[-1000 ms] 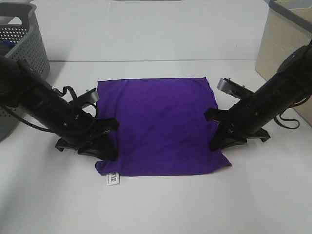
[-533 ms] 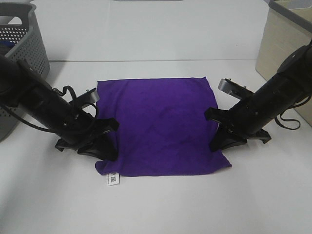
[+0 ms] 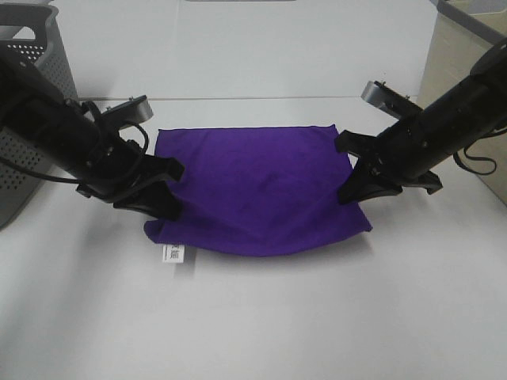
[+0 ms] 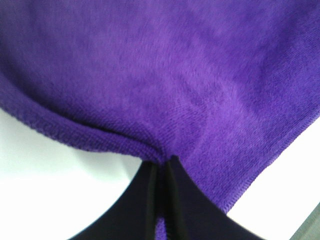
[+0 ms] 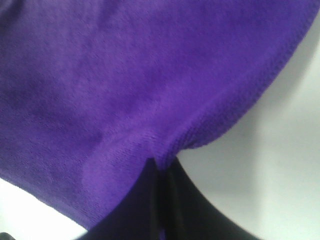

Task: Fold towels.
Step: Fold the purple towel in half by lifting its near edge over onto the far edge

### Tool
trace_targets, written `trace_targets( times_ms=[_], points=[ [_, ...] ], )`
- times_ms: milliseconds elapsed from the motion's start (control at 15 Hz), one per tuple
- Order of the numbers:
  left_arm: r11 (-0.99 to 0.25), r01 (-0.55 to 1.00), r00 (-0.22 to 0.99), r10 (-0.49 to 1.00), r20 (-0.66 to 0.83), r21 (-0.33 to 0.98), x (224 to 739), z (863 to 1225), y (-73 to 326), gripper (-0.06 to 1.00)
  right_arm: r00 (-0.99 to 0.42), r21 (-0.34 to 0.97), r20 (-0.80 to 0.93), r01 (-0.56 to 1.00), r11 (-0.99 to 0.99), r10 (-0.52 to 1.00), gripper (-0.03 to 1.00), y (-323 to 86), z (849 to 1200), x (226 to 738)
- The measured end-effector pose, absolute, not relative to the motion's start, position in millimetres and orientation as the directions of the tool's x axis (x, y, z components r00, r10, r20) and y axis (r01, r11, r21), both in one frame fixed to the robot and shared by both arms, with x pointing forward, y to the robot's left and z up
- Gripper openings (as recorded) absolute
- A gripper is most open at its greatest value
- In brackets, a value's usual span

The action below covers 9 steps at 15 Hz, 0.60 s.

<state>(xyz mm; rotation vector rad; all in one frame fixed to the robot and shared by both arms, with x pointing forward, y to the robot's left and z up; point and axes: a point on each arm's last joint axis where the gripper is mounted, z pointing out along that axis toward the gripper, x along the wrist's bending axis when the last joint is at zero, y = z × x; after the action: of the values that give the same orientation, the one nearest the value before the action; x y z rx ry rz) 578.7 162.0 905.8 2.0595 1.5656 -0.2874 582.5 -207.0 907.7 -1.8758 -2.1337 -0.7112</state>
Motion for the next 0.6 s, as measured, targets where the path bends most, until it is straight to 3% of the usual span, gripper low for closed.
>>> trace_targets(
  times_ms=[400, 600],
  points=[
    [-0.130, 0.827, 0.383, 0.841, -0.381, 0.546, 631, 965, 155, 0.00, -0.253, 0.451, 0.437, 0.892, 0.033, 0.863, 0.01, -200, 969, 639],
    [-0.114, 0.787, 0.382, 0.862, -0.333, 0.607, 643, 971, 156, 0.00, -0.260, 0.506, 0.399, 0.862, 0.025, 0.879, 0.01, -199, 980, 668]
  ],
)
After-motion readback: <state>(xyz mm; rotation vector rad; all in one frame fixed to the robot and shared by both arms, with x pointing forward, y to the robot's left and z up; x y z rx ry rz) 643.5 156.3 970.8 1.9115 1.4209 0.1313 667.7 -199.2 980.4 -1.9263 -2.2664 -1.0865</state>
